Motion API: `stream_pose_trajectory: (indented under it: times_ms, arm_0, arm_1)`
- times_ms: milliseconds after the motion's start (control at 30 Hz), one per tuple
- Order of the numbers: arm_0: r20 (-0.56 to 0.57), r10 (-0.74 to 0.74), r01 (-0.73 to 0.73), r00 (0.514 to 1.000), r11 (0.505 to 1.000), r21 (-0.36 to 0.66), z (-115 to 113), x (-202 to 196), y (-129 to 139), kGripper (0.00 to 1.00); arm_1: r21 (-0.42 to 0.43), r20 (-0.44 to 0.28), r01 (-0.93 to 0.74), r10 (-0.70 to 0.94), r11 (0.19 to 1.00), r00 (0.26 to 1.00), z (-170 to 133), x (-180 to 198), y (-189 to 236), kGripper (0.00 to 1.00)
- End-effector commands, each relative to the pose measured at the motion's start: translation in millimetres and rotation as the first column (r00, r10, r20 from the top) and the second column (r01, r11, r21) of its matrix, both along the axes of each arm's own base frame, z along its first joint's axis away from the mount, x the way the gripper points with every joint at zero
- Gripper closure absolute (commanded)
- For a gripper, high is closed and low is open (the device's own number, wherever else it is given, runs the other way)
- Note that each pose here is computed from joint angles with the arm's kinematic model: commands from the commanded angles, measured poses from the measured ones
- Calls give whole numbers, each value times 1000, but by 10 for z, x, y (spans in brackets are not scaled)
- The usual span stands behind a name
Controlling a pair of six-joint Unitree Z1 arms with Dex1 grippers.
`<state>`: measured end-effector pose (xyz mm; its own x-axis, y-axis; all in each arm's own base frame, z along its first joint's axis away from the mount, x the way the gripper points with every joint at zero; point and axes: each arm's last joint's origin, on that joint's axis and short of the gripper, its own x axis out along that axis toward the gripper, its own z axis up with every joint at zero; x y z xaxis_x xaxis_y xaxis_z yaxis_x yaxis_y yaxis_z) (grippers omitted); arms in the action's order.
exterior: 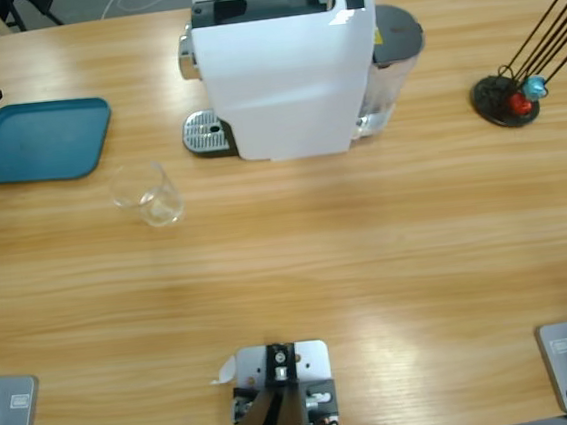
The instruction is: Pour coffee
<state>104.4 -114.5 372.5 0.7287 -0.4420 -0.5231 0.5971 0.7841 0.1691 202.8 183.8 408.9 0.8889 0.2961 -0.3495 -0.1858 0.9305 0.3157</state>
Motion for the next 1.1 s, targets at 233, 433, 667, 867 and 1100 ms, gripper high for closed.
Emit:
stream_pose_trajectory:
  times_ms: [233, 433, 667, 867, 1100]
  arm_0:
    - [-39, -16, 19, 999, 998, 65, -171, 2, -29, 32]
    - [-45, -7, 10, 999, 997, 73, -212, 1, -5, 32]
    - [-51, -5, 9, 999, 997, 78, -242, -2, 0, 36]
    - [-43, -5, 8, 999, 998, 67, -219, -22, 27, 36]
    - [-47, -5, 8, 999, 997, 71, -210, -74, 98, 36]
  arm_1:
    - [39, -49, -3, 5, 999, 999, -106, 648, 697, 1000]
    - [66, -61, -39, 43, 997, 997, -124, 525, 874, 1000]
    - [90, -69, -100, 107, 991, 992, -125, 300, 1096, 1000]
    - [38, -137, -115, 120, 993, 983, -559, 410, 1429, 1000]
    - [11, -179, -158, 157, 987, 971, -951, 505, 1711, 1000]
